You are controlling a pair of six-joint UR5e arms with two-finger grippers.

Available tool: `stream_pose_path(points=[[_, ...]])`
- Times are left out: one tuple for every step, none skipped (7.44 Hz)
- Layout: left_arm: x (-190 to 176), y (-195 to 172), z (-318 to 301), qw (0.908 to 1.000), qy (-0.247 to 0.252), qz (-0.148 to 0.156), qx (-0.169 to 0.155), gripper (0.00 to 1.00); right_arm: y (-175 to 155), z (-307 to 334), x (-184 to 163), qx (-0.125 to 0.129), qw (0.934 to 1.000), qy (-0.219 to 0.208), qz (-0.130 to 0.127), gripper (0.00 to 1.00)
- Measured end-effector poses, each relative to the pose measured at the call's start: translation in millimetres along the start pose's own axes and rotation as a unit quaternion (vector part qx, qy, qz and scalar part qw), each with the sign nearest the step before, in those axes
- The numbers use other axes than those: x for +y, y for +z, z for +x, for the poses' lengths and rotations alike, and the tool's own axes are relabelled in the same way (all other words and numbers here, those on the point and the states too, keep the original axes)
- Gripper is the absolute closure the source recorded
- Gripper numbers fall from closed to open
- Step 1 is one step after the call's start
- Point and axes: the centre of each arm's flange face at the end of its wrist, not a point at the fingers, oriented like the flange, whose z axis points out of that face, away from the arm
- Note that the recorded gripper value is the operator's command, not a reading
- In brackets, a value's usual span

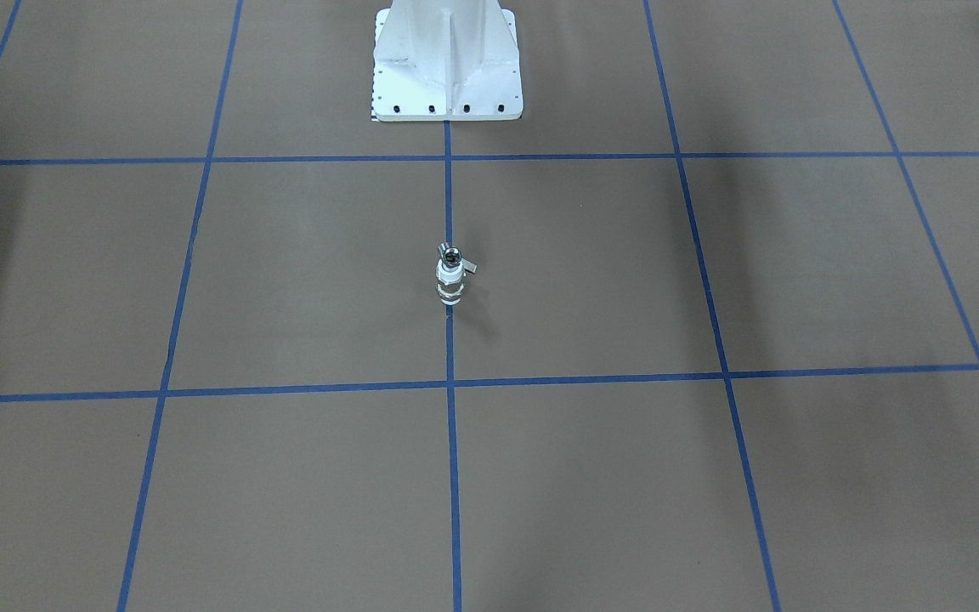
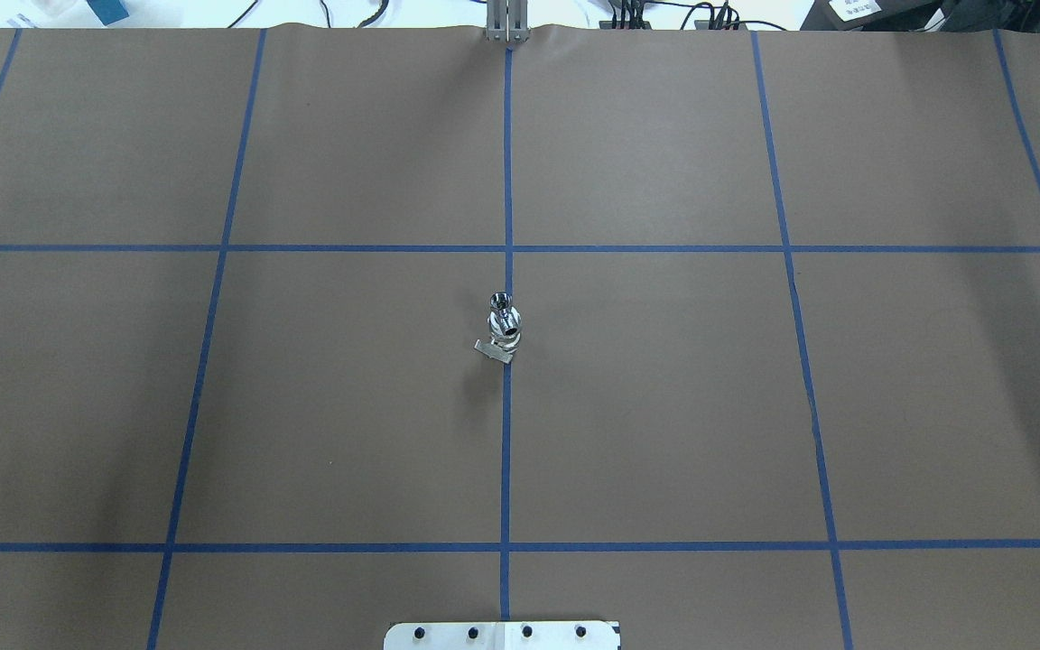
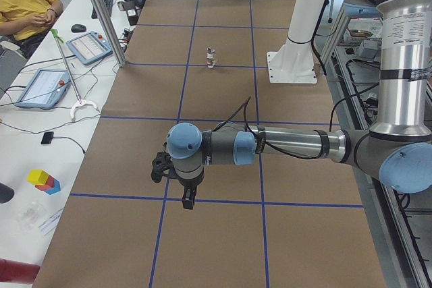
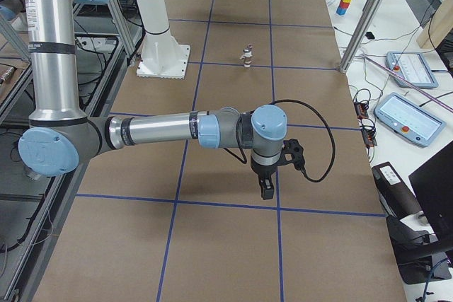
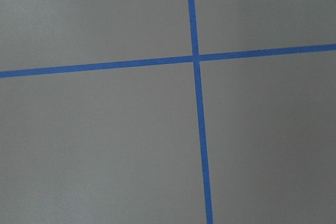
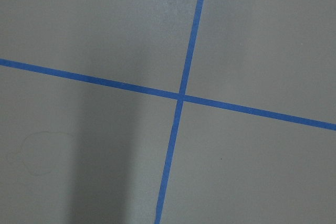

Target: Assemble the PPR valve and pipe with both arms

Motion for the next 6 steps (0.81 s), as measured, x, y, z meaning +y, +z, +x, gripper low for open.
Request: stream_pose_path(points=[[0.0,0.3,-0.2,1.0,0.0,0.0,0.0,0.0,0.5,-0.4,-0.2,0.0,1.0,0.0,0.0,0.0],[-0.1,-0.1,0.1,1.0,0.0,0.0,0.0,0.0,1.0,-0.8,-0.3,0.0,1.0,0.001,-0.001,0.0],[-0.1,-0.9,0.6,1.0,0.001,0.001,-0.001,0.0,1.1,-1.0,-0.5,0.001,1.0,0.005,-0.001,0.0],[-0.2,-1.3,0.8,1.0,0.001,0.001,-0.001,0.0,1.0,-1.2,-0.6,0.001,0.9999,0.01,-0.001,0.0],[-0.3,-1.7,1.1,1.0,0.001,0.002,-0.001,0.0,0.9,-1.3,-0.7,0.002,0.9999,0.013,0.0,0.0],[-0.3,-1.9,1.3,1.0,0.001,0.002,-0.001,0.0,0.9,-1.2,-0.8,0.003,0.9999,0.013,0.0,0.0]])
